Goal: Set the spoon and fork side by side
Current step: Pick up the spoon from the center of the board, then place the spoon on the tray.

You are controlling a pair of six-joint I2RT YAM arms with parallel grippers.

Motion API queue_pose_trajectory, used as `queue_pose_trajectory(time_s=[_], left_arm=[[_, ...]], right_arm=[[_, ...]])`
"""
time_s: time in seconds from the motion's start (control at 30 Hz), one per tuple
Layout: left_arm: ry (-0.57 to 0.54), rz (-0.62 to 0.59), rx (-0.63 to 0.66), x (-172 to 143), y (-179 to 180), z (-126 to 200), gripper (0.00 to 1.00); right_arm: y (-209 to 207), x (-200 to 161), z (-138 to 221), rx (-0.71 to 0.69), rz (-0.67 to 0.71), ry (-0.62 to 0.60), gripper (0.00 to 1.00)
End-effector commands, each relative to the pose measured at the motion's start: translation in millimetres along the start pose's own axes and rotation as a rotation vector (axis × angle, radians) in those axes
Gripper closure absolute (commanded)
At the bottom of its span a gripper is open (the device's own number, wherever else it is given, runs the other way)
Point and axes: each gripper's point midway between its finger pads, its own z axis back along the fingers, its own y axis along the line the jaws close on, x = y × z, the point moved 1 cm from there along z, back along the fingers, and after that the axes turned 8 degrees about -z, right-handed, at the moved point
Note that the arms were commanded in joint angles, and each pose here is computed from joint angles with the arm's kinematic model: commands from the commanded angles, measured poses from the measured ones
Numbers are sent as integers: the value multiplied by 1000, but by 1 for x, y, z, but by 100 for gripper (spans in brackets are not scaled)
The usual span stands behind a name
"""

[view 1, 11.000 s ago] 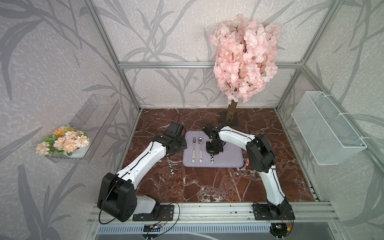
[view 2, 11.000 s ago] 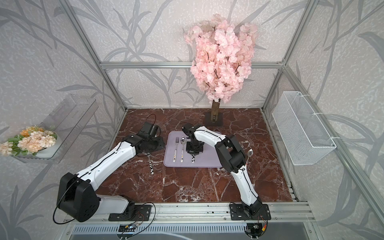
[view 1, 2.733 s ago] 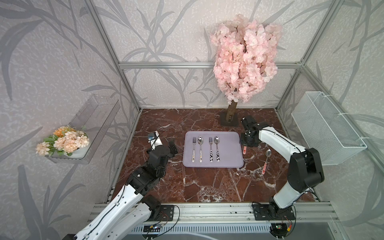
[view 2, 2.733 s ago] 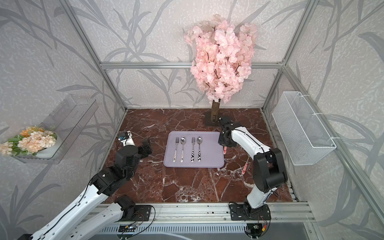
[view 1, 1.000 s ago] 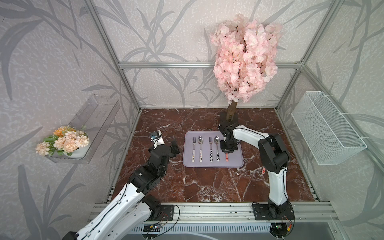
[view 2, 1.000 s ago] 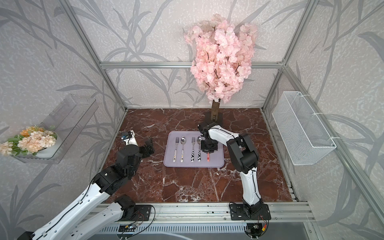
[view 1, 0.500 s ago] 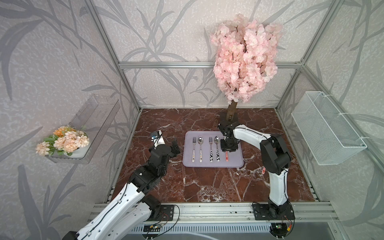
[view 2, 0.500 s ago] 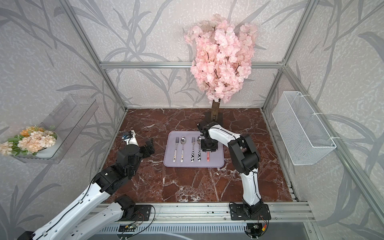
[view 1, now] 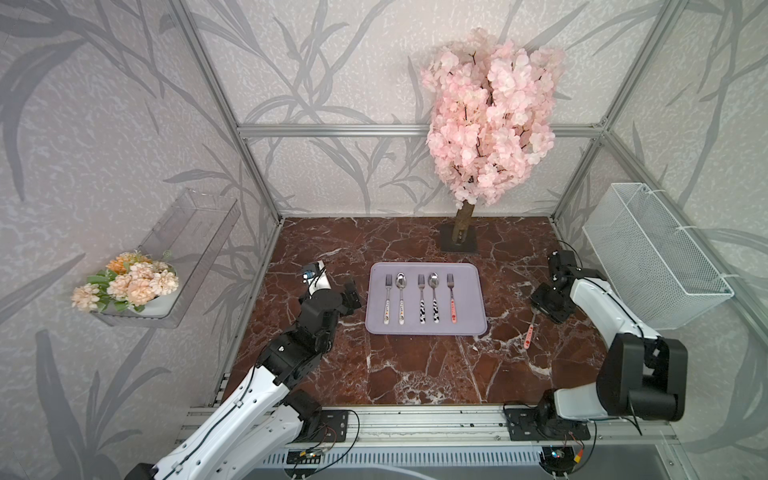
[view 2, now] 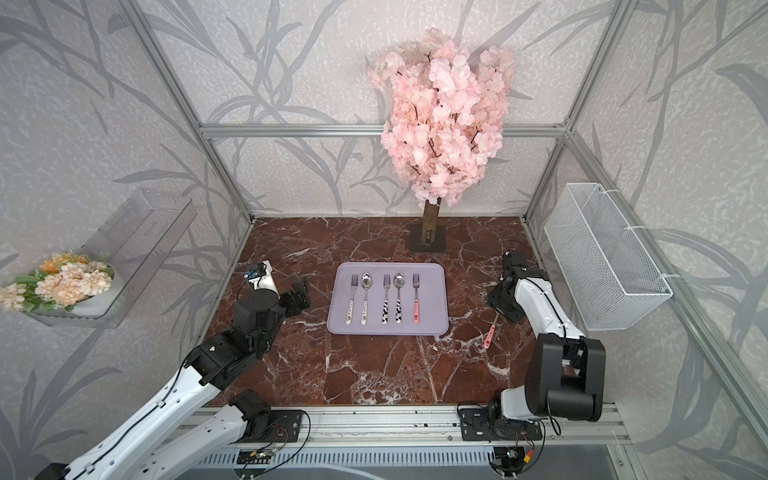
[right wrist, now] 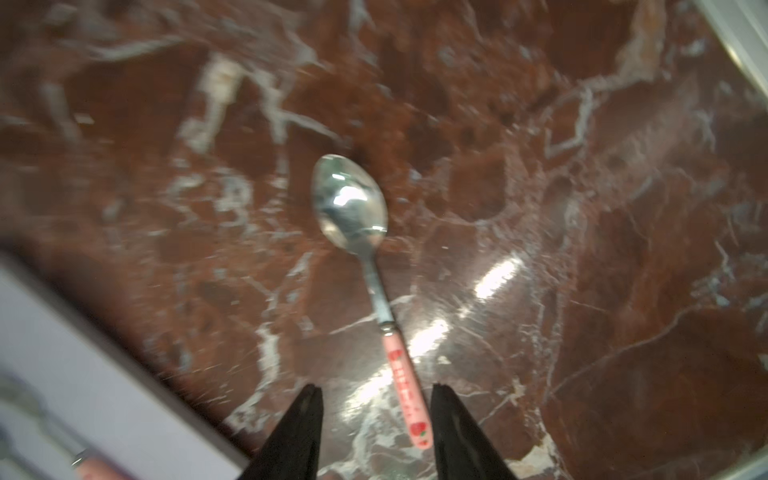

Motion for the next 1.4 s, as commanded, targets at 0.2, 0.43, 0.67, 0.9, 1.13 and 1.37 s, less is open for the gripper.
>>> queue_pose_trajectory(time_s=[0.2,0.43,0.67,0.9,1.13,1.37], left_arm=[[14,38,-22,-9,-1,-1,8],[12,47,-29,-7,-1,1,8],[19,56,-39,-11,-3,-1,7],[41,60,-50,-12,-6,-1,6],[32,52,-60,-4,-11,-2,6],[40,54,-58,-4,-10,-1,5]], right_arm=[[-1,-31,-50,-21,-3,202,56],[-9,-39,-63,-66,-6,231,65],[12,-41,-56,-12,59,211,88],[32,-46,-45,5,152,174,97],[127,-71,14,93,474,35,97],[178,-114,-2,42,673,158,98]])
